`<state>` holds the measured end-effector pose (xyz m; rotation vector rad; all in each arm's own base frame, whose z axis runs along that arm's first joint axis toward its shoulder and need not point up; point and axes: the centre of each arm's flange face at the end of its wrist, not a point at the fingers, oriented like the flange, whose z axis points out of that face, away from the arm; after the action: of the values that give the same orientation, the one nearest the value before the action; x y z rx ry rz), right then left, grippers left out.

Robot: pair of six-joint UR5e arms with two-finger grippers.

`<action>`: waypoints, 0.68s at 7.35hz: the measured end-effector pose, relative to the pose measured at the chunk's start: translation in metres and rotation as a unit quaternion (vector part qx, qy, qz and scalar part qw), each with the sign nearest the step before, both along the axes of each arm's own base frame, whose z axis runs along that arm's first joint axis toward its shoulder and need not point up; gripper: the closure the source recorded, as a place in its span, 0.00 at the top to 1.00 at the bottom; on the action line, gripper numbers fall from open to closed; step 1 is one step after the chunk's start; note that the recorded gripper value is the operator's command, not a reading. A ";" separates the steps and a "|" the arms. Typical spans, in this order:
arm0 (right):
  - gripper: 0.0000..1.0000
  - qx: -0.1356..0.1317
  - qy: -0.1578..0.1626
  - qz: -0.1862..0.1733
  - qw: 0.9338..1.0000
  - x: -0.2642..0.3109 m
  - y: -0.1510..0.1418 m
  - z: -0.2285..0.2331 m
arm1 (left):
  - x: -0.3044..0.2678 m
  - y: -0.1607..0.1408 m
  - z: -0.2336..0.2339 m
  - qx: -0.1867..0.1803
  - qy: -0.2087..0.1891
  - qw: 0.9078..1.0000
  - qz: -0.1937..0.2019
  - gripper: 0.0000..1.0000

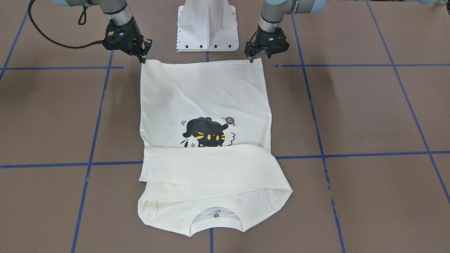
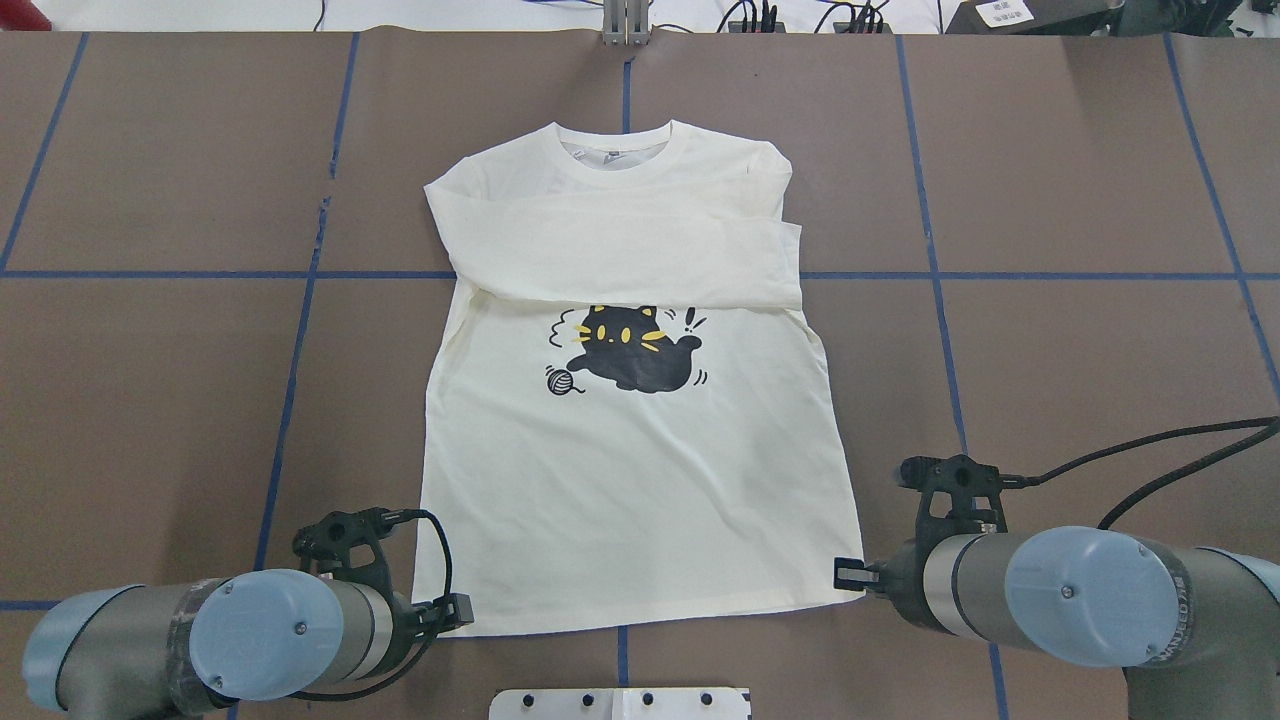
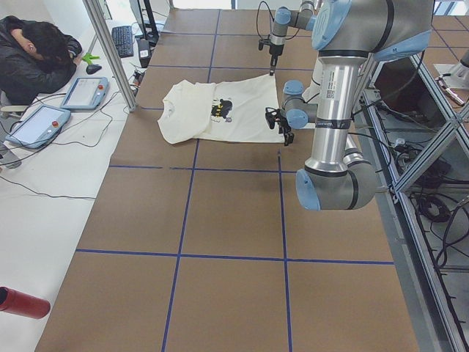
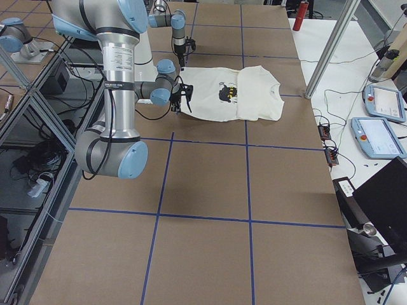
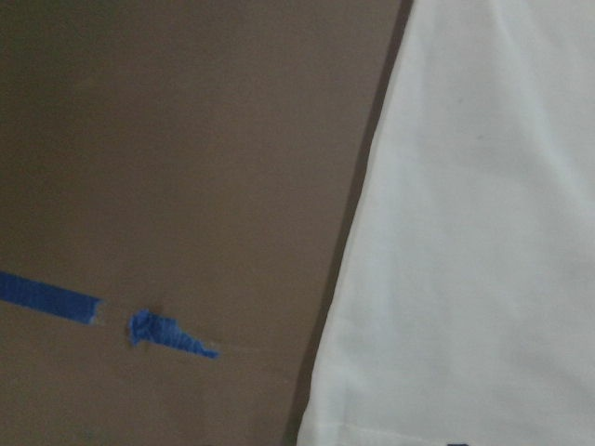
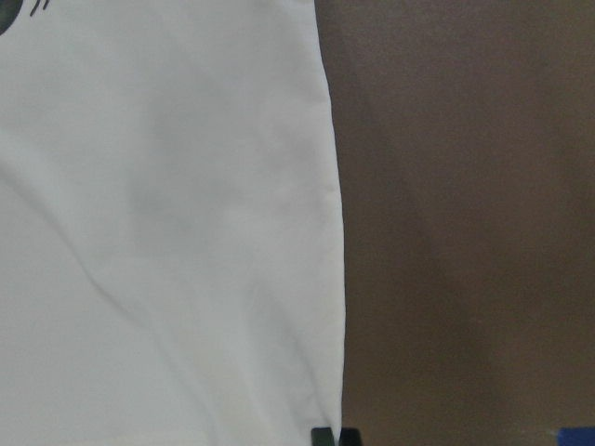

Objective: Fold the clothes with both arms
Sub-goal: 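Grasp both hem corners with the left and right grippers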

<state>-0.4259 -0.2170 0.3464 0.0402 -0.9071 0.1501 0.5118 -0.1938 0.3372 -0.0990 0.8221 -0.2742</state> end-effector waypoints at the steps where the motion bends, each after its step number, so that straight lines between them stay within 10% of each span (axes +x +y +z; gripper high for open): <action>1: 0.00 -0.002 -0.001 0.000 1.000 0.001 -0.001 0.000 | 0.001 0.000 0.002 0.001 -0.003 1.000 -0.001 0.63; 5: 0.00 -0.005 -0.002 0.001 1.000 0.003 -0.004 -0.001 | 0.004 -0.001 0.004 0.001 -0.006 1.000 -0.002 0.31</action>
<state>-0.4225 -0.2214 0.3456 0.0323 -0.9098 0.1560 0.5157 -0.1945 0.3412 -0.0934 0.8110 -0.2768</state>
